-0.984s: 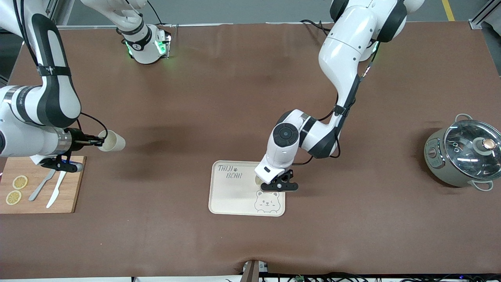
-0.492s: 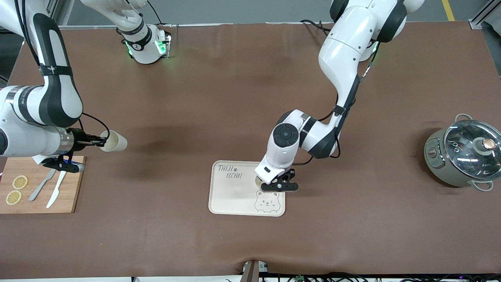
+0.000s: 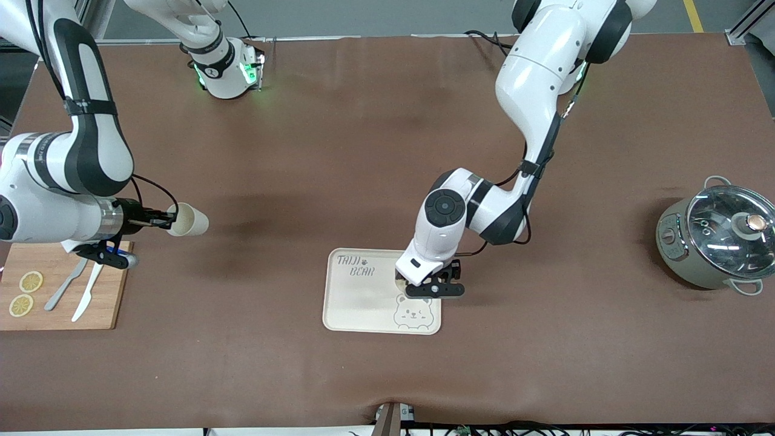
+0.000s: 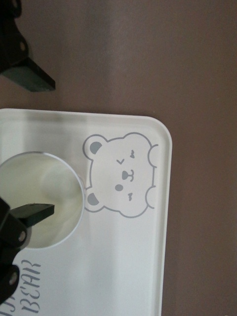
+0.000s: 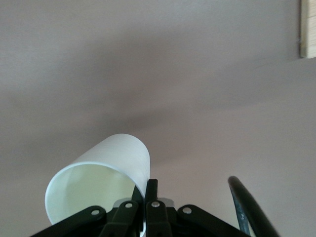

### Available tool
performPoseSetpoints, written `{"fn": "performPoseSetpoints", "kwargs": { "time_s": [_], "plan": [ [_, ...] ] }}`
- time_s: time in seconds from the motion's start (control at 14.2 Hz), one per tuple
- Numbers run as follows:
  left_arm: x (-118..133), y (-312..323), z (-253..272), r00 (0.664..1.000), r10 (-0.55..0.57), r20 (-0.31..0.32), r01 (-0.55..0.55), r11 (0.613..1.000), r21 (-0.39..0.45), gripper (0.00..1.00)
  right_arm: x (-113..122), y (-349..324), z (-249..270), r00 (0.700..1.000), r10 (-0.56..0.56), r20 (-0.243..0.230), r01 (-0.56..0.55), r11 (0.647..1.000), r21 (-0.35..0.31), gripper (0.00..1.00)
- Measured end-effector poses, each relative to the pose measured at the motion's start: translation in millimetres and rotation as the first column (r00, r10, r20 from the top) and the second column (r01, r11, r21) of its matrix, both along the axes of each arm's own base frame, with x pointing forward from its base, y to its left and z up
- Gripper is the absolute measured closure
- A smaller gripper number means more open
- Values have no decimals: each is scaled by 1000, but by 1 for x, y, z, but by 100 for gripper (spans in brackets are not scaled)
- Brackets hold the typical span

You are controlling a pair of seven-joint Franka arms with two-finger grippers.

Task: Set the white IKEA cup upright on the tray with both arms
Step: 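Raise the left gripper away while the right gripper carries its cup toward the tray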

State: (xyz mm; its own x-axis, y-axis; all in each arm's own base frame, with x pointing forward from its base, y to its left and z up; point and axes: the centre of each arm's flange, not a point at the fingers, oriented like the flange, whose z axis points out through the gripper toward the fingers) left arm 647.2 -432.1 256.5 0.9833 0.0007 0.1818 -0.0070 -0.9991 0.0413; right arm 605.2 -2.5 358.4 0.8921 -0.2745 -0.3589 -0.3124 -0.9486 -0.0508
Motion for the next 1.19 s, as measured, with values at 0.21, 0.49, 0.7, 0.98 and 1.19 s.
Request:
{"fn": "performPoseSetpoints", "kwargs": {
  "time_s": [0.21, 0.49, 0.7, 0.98, 1.19],
  "plan": [
    [5, 15, 31, 999, -26, -29, 27, 999, 31, 0, 4, 23, 7, 999, -49, 5, 49, 999, 6, 97],
    [15, 64, 100, 992, -87, -92, 94, 992, 80, 0, 7, 54, 14, 994, -107, 14, 107, 994, -13, 97],
    [23, 120, 158, 983, -138, -120, 150, 984, 97, 0, 8, 76, 19, 990, -141, 19, 142, 990, -21, 97],
    [23, 180, 194, 976, -171, -134, 185, 978, 100, 0, 10, 101, 22, 982, -187, 39, 188, 981, -39, 97],
    [23, 211, 200, 971, -187, -145, 203, 974, 102, 0, 11, 135, 25, 970, -238, 52, 240, 969, -61, 97]
  ]
}}
